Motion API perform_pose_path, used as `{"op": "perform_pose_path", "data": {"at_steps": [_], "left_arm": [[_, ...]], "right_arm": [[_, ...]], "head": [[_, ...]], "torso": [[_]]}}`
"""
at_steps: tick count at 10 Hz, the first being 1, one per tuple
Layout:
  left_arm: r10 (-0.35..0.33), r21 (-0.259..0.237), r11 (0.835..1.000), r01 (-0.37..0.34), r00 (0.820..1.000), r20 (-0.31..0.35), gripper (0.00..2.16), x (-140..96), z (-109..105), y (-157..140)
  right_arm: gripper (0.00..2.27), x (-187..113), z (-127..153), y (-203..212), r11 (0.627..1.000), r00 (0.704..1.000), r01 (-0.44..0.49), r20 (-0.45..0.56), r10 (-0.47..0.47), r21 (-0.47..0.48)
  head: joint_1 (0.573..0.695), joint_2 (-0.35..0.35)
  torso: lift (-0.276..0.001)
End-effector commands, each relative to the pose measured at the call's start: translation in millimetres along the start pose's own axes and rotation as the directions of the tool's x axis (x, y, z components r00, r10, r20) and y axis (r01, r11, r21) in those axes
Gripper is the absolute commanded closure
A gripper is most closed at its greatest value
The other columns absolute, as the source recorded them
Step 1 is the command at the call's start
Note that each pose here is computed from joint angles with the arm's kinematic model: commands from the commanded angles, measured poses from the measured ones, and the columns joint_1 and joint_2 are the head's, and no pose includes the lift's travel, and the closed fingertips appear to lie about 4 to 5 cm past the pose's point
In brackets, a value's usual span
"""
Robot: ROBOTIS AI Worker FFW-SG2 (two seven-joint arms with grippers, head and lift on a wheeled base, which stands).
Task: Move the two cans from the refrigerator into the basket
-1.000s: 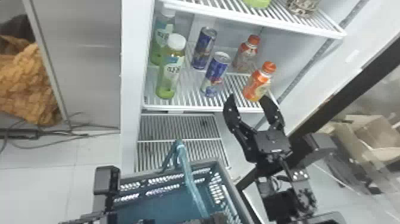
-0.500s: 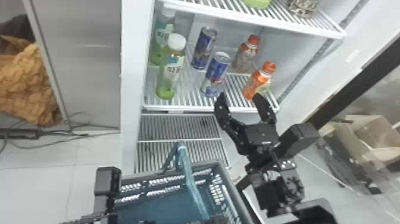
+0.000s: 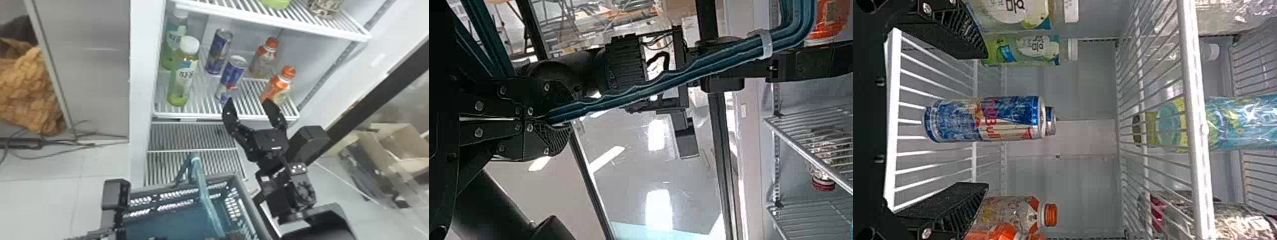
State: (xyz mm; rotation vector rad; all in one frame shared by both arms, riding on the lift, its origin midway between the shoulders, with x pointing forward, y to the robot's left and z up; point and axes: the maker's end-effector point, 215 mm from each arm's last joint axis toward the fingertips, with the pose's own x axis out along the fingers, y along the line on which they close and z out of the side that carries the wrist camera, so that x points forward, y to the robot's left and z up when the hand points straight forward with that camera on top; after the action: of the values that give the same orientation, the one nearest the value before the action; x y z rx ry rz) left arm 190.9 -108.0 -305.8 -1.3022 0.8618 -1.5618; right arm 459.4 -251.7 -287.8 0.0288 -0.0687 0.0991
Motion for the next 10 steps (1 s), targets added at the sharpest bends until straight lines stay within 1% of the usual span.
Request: {"op": "perform_pose_path", "data": {"at_steps": [1, 3, 5, 8, 10], "left_arm": [[0.002, -0.003, 1.000, -0.002, 1.000, -0.004, 1.18, 0, -1, 0], [0.002, -0.004, 1.000, -0.002, 1.000, -0.006, 1.18, 0, -1, 0], [0.004, -0.004, 1.000, -0.004, 1.000, -0.007, 1.18, -1, 0, 0], [0.002, -0.001, 1.000, -0.002, 1.000, -0.005, 1.18, -1, 1, 0], [0.001, -0.004, 1.000, -0.001, 1.000, -0.006, 1.18, -1, 1, -1]], "right_arm": [[0.09, 7, -4, 0, 1.000, 1.000, -0.001, -0.005, 0.001, 0.000], [0.09, 19, -7, 1, 1.000, 1.000, -0.007, -0.002, 0.007, -0.003], [0.09, 31, -15, 0, 1.000, 1.000, -0.009, -0.010, 0.009, 0.000], [0.09, 55, -16, 2, 1.000, 1.000, -0.019, 0.001, 0.019, -0.002], [0.09, 64, -17, -1, 1.000, 1.000, -0.016, 0.000, 0.016, -0.005]], "head": [[0.695, -0.350], [0.695, -0.350], [0.695, -0.350], [0.695, -0.350], [0.695, -0.350]], "torso": [[-0.276], [-0.276], [-0.276], [-0.276], [-0.276]]}}
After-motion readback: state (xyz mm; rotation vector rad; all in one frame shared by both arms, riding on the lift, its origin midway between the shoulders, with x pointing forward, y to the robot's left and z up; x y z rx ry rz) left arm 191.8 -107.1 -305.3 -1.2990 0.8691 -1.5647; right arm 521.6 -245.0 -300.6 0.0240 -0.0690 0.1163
